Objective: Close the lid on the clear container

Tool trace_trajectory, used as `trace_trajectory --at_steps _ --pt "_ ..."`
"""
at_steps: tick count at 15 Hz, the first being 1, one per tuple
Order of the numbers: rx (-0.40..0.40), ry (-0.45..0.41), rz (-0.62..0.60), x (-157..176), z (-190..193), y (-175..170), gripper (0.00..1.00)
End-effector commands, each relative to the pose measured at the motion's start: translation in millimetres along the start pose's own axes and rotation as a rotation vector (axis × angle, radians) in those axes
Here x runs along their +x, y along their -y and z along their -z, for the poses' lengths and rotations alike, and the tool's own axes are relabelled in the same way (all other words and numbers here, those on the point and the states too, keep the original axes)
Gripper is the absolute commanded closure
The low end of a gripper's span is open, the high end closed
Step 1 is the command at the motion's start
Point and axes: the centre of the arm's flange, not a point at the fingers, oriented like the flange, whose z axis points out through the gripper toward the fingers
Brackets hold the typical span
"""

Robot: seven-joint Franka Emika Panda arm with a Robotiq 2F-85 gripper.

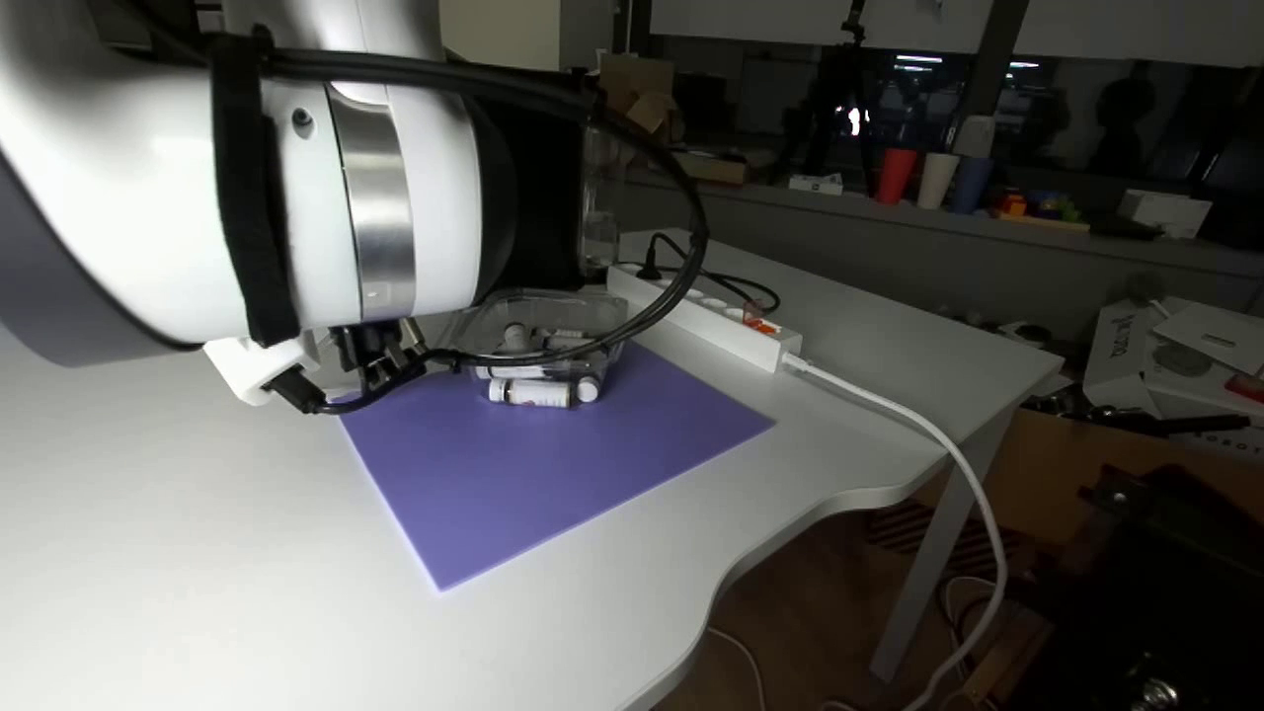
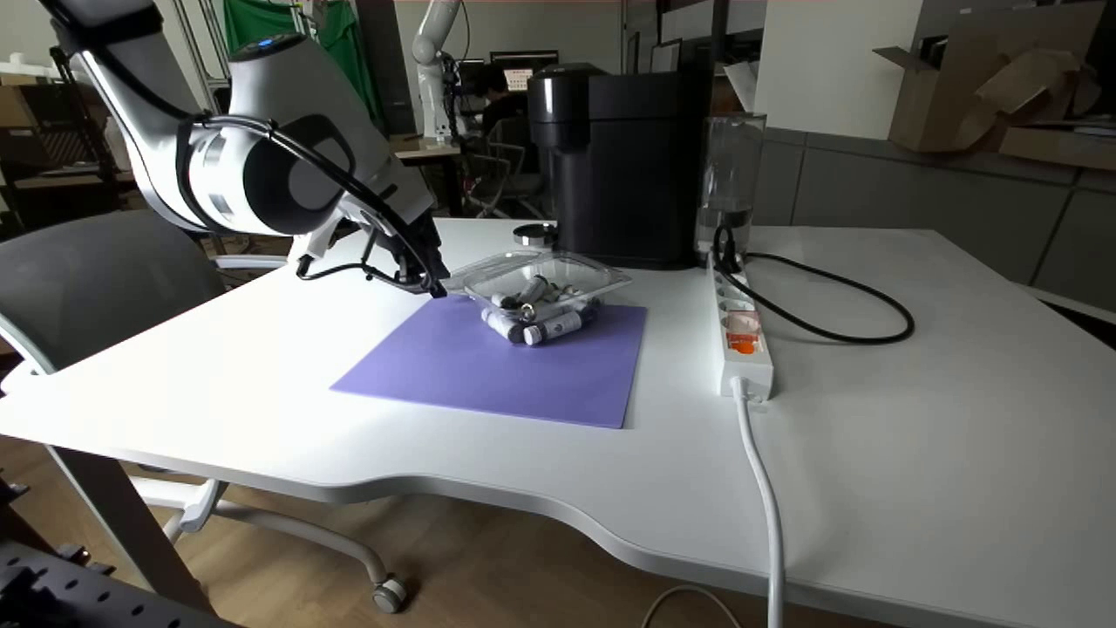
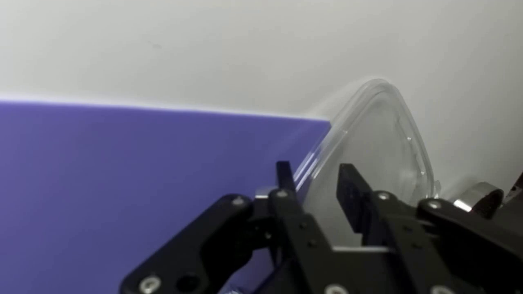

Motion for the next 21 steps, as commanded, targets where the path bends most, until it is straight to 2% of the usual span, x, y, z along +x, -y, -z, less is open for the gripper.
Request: trace_trajectory --at_steps 1,2,8,16,17,18,21 --pt "0.038 0.019 -0.033 1.5 0.9 -61.2 0.42" --pt "0.037 0.022 -0.036 0.8 1.2 -61.3 0.42" --pt "0.031 0.029 -0.068 -0.1 -2.6 -62.3 0.02" --pt "0.075 -0.046 -0.086 32.5 -16.1 -46.7 0.0" --pt "0.072 -0.05 -0.087 35.5 -17.8 -46.1 0.25" --pt "0.068 -0.054 -0.088 37.9 -19.7 -46.4 0.27" --pt "0.055 -0.061 -0.084 40.7 -26.5 -50.6 0.49"
